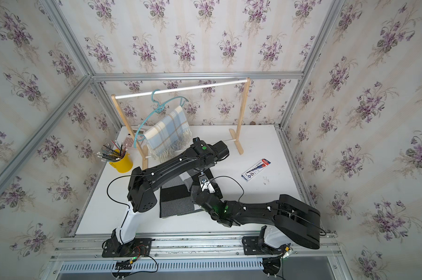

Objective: Hang the scarf on the hanger

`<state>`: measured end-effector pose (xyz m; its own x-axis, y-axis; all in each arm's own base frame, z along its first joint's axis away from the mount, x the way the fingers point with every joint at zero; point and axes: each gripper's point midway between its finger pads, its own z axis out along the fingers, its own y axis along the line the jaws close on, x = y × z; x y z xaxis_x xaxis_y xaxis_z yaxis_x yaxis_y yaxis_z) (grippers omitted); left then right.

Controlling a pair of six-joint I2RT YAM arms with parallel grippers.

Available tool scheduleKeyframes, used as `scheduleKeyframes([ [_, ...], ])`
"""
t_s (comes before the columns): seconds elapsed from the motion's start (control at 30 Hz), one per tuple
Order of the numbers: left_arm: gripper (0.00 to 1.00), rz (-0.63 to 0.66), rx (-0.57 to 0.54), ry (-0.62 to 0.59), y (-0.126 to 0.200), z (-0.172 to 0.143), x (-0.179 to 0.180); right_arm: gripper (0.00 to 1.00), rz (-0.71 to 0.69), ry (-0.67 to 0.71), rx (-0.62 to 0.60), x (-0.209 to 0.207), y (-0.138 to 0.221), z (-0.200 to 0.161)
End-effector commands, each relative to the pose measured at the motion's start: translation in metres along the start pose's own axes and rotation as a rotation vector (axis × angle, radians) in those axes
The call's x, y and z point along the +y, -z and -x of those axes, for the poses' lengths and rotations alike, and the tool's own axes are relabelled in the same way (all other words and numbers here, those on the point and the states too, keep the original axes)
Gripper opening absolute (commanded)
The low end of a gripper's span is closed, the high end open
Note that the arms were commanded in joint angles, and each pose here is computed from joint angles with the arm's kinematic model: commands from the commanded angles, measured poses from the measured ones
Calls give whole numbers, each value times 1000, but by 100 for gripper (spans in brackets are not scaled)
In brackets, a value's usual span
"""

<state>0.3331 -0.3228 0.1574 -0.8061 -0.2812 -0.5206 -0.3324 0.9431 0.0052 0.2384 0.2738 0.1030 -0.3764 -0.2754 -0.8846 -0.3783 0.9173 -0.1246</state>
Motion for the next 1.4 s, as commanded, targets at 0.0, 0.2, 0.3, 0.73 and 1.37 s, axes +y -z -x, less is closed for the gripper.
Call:
scheduleKeyframes([
  [0.0,0,58,10,-35,-1,-2,14,51,-2,-33,-20,0,-2,4],
  [0.2,0,48,23,-34,-3,-5,12,29,21,-54,-2,1,-5,-4],
  [0.3,0,41,34,-33,-2,-7,10,20,18,-61,1,1,-6,-5],
  [0.73,56,-52,32,-96,22,5,18,0,-3,-127,39,-14,-10,-11],
  [1.37,81,-593,135,175,20,-58,111,0,81,-274,72,-20,-6,-21],
])
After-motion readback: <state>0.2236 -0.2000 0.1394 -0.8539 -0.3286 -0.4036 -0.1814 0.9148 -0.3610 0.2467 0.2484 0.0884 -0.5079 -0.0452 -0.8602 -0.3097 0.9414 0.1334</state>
